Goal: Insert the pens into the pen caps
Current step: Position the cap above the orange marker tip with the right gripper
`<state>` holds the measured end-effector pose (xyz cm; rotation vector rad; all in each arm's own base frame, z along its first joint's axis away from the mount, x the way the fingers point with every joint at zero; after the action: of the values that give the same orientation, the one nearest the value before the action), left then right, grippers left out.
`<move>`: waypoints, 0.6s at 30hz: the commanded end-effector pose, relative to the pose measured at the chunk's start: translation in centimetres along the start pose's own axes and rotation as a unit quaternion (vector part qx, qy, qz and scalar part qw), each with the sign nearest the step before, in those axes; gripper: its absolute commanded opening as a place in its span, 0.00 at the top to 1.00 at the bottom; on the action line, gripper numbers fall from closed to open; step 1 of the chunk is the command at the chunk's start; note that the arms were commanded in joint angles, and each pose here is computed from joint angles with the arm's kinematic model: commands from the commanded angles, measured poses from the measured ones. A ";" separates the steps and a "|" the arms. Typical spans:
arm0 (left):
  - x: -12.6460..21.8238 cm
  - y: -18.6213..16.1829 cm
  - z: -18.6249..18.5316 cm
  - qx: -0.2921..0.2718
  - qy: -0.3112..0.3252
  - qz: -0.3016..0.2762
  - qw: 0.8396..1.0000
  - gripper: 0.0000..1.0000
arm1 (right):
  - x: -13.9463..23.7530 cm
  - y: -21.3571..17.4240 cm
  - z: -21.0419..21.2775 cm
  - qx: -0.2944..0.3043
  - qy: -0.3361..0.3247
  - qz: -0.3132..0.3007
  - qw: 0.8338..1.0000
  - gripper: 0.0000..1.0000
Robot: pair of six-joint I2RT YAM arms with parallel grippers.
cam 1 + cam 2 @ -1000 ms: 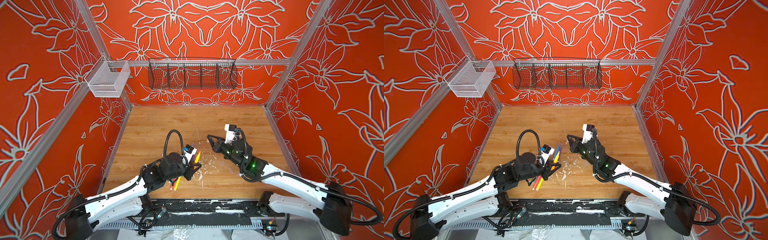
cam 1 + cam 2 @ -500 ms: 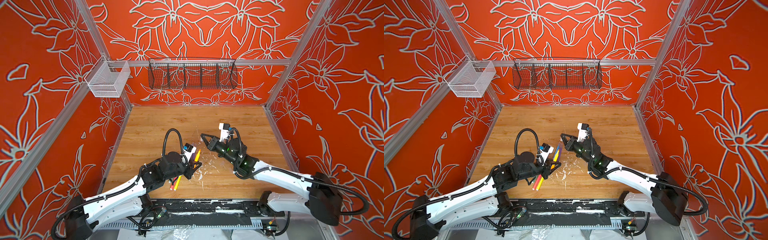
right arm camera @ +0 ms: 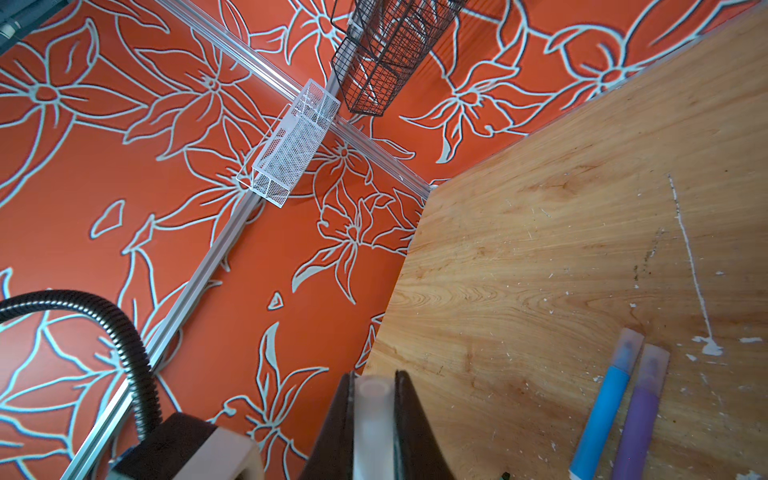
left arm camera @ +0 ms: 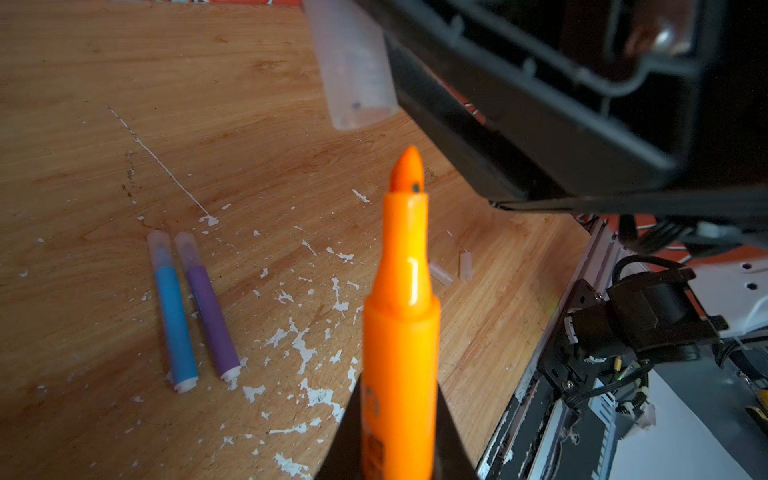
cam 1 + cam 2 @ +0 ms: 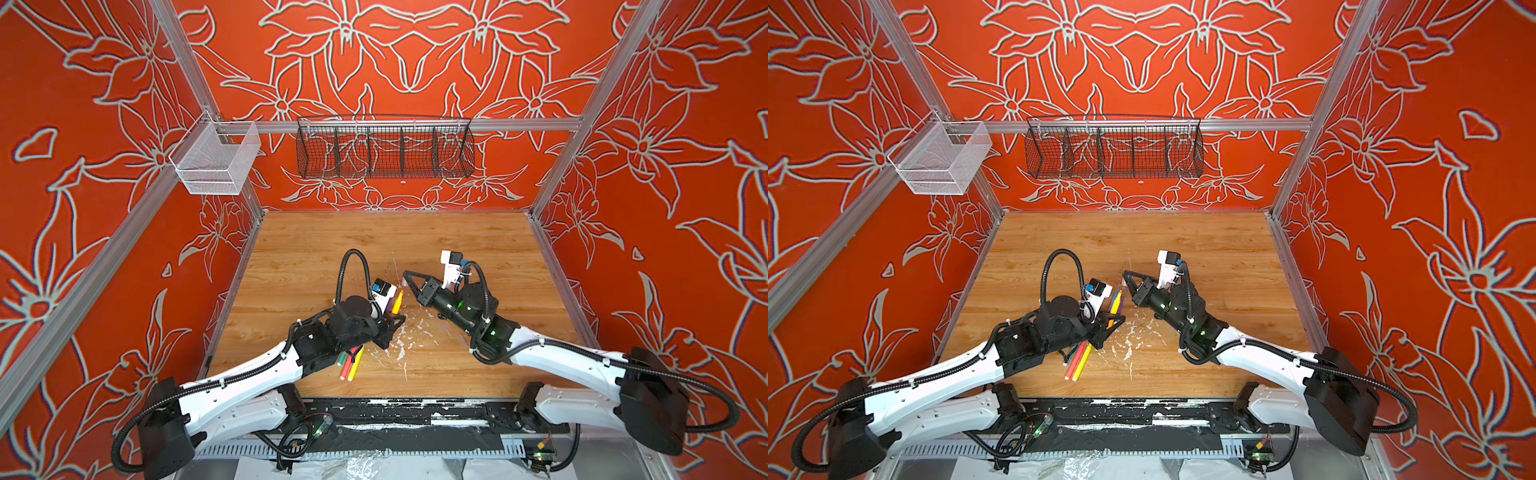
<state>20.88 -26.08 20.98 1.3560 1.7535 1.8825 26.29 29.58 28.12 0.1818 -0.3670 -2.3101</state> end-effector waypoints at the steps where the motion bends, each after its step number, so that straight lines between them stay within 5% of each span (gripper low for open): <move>1: 0.3 1.4 0.2 -0.005 0.005 -0.016 1.000 1.00 | 0.5 -0.1 1.0 -0.006 0.021 -0.001 1.000 1.00; 18: 0.2 1.3 -0.1 -0.006 -0.007 -0.018 1.000 1.00 | 0.9 -0.5 2.6 0.013 0.037 0.006 0.999 1.00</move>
<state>21.01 -26.14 21.44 1.3490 1.7565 1.8730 25.12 29.75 29.37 0.2372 -0.3617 -2.2881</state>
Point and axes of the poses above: each gripper's point midway between its finger pads, its own x axis back along the fingers, its own z axis along the line the jaws close on, y = z × x, the point moved 1 cm from there along x, back along the fingers, and after that the axes turned 15 degrees about -x, right-handed, at the moved point
